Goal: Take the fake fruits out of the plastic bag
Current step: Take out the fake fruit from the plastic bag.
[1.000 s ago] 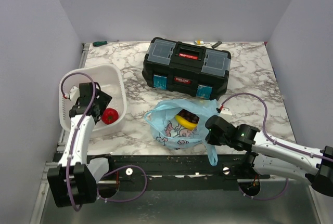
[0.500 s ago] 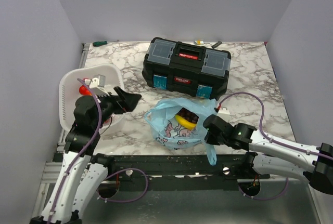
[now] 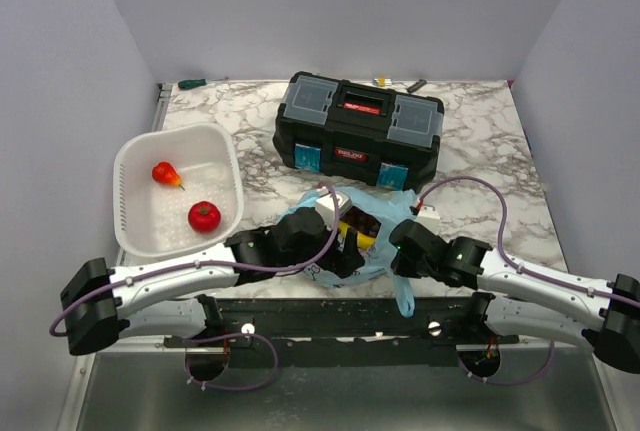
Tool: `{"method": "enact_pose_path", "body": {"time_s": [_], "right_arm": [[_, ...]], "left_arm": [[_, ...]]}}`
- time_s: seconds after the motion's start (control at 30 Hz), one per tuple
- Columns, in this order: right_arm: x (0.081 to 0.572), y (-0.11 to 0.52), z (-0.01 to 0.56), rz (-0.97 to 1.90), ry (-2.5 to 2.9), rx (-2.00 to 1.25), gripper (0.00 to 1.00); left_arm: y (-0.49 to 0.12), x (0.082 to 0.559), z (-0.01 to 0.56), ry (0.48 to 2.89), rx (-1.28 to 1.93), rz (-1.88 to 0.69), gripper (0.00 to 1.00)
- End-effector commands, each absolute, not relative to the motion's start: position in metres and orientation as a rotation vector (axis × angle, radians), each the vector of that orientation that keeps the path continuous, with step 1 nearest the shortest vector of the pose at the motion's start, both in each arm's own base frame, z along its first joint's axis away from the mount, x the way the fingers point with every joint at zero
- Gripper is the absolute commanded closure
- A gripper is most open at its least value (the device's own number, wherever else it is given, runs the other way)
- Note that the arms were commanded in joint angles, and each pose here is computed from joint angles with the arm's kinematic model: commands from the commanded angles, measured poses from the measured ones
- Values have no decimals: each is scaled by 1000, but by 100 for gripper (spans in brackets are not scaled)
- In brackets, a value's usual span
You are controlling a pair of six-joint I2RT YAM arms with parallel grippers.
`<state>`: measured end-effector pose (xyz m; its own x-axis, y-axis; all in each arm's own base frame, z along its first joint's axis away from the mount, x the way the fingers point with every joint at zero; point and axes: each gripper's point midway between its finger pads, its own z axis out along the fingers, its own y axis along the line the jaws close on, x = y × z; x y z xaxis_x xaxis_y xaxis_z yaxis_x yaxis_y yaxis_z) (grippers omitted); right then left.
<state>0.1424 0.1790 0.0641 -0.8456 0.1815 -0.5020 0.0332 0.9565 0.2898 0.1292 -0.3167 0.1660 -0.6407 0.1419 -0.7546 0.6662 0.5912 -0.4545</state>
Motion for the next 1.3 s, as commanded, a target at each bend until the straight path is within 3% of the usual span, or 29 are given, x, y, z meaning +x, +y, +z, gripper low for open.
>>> {"method": "enact_pose_path", "body": {"time_s": [0.0, 0.13, 0.27, 0.5, 0.67, 0.87, 1.17, 1.27], "right_arm": [[142, 180, 69, 389, 2550, 170, 99], [141, 179, 71, 410, 2536, 183, 99], [141, 180, 72, 421, 2531, 178, 99], [142, 178, 74, 396, 2535, 169, 99], [141, 175, 76, 394, 2528, 181, 99], [140, 173, 74, 394, 2530, 184, 99], [140, 175, 70, 387, 2544, 174, 99], [140, 178, 70, 394, 2545, 169, 99]], "left_arm": [[-336, 163, 167, 2199, 323, -915, 21], [-334, 175, 138, 2348, -90, -868, 18], [-348, 187, 135, 2368, -247, -869, 16], [-354, 200, 93, 2514, -610, -773, 2], [-341, 214, 69, 2470, -819, -688, 11], [-338, 235, 65, 2382, -865, -674, 25], [-363, 255, 78, 2282, -786, -821, 17], [-360, 260, 74, 2285, -803, -748, 16]]}}
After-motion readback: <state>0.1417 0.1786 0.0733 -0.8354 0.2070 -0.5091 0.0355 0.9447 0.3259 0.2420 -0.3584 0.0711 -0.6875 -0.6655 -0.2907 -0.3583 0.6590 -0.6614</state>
